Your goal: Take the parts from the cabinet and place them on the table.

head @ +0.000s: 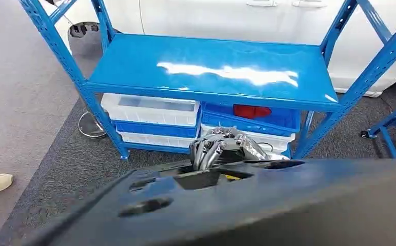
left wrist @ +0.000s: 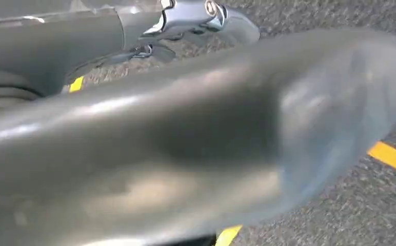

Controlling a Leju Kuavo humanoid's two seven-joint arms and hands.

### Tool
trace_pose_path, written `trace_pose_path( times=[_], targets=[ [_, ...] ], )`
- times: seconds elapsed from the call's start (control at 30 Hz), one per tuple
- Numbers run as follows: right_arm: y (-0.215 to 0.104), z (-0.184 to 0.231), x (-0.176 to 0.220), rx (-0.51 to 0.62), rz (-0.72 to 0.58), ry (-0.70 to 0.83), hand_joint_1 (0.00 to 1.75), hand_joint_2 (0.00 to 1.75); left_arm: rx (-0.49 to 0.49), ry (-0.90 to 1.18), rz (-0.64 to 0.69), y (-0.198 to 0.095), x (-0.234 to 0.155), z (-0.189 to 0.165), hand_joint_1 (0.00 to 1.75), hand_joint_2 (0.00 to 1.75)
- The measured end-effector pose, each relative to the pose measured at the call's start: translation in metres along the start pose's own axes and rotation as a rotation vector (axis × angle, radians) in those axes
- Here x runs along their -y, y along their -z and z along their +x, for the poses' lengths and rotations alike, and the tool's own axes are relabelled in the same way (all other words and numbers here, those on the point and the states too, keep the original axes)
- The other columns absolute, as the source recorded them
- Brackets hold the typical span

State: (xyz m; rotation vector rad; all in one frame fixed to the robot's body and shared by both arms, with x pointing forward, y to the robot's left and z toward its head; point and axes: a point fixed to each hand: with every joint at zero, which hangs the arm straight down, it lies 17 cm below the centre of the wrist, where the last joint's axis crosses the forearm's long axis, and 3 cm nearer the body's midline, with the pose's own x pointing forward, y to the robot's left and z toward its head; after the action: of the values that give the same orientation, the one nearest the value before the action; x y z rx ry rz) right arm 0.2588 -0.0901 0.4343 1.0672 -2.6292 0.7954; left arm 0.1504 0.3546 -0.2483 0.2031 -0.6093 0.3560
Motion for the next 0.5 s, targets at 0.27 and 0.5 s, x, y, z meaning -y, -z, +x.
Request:
trace_pose_path(
  times=[0.27,0.5],
  targets=[
    [-0.001,0.019,0.013,0.043,0.013,0.0,1.75,1.75,-0.006,0.005,0.035,0.002,-0.012,0.0,0.0,0.0],
    [-0.002,0.021,0.013,0.042,0.031,-0.026,1.75,1.75,0.004,0.009,0.034,0.004,-0.014,0.005,0.0,0.0]
  ],
)
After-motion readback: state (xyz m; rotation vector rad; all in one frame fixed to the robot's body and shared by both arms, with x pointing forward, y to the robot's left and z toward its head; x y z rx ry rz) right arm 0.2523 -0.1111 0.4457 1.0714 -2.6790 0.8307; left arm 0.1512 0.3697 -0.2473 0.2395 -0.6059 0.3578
